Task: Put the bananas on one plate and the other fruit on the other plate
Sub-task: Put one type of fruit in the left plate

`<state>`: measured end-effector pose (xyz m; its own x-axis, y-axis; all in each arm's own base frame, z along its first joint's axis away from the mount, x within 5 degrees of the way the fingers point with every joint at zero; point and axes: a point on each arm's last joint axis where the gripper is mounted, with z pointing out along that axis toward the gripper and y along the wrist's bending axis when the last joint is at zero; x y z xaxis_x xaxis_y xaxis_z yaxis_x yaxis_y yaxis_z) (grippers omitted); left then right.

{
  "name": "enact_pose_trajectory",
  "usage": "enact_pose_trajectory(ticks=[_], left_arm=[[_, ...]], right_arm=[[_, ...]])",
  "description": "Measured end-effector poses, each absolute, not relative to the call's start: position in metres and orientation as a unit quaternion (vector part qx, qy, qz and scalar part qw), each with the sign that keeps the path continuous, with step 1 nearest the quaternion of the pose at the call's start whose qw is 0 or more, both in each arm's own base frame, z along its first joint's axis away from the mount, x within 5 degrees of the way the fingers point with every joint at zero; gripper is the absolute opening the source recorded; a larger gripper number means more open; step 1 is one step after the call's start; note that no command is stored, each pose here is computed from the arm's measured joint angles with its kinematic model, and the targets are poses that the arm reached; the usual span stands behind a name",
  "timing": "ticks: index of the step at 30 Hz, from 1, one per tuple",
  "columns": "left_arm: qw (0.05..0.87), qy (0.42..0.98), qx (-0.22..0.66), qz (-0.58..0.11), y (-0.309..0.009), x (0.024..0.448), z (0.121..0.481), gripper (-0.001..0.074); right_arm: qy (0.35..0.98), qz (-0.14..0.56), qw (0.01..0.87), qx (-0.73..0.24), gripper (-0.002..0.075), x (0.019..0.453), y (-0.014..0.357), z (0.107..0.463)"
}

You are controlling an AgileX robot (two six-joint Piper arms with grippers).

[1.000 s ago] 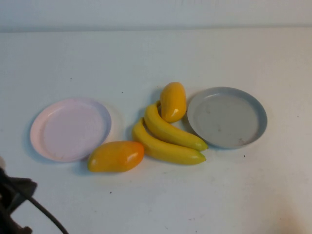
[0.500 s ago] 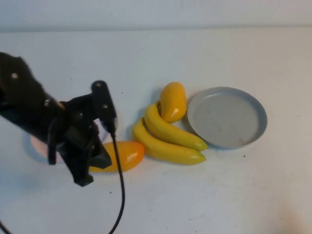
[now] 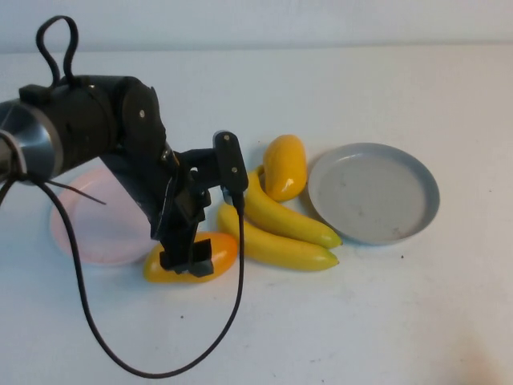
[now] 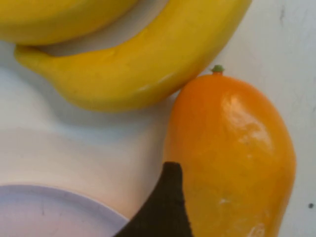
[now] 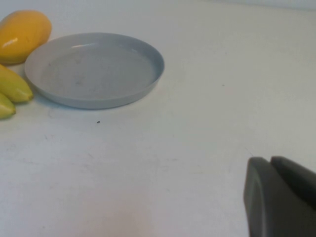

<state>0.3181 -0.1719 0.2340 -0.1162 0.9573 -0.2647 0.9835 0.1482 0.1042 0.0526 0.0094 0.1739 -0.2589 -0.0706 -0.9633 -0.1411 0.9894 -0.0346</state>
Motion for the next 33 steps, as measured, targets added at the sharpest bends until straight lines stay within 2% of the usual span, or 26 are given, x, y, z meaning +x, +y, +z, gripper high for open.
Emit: enact_pose_trajectory(ticks=[3,20,23,25,26,30,33], left_arm=[[0.133,0.734,0.665,-0.031,-0.171,0.323,0.227,0.0666],[0.104,0.717,0.689,-0.012,-0.175,0.339,0.183,0.0668],[0.103,0.717,0.689,-0.012,-0.175,0.340,0.182,0.0638],[0.101,0.717,0.689,-0.013,-0.175,0.339,0.182,0.0564],[0.098,0.717,0.690,-0.013,-0.174,0.339,0.182,0.0549],[0.080,0.734,0.675,-0.023,-0.173,0.336,0.186,0.0552],[0.097,0.781,0.616,-0.025,-0.173,0.335,0.203,0.0552]], right_arm=[[0.793,0.029,0.605,-0.067,-0.0015,0.053,0.009,0.174],[0.793,0.029,0.605,-0.067,-0.0015,0.053,0.009,0.174],[0.793,0.029,0.605,-0.067,-0.0016,0.053,0.009,0.174],[0.793,0.029,0.605,-0.067,-0.0016,0.053,0.009,0.174],[0.793,0.029,0.605,-0.067,-0.0016,0.053,0.009,0.174],[0.793,0.029,0.605,-0.067,-0.0016,0.053,0.009,0.174],[0.793,0.029,0.605,-0.067,-0.0015,0.053,0.009,0.174]])
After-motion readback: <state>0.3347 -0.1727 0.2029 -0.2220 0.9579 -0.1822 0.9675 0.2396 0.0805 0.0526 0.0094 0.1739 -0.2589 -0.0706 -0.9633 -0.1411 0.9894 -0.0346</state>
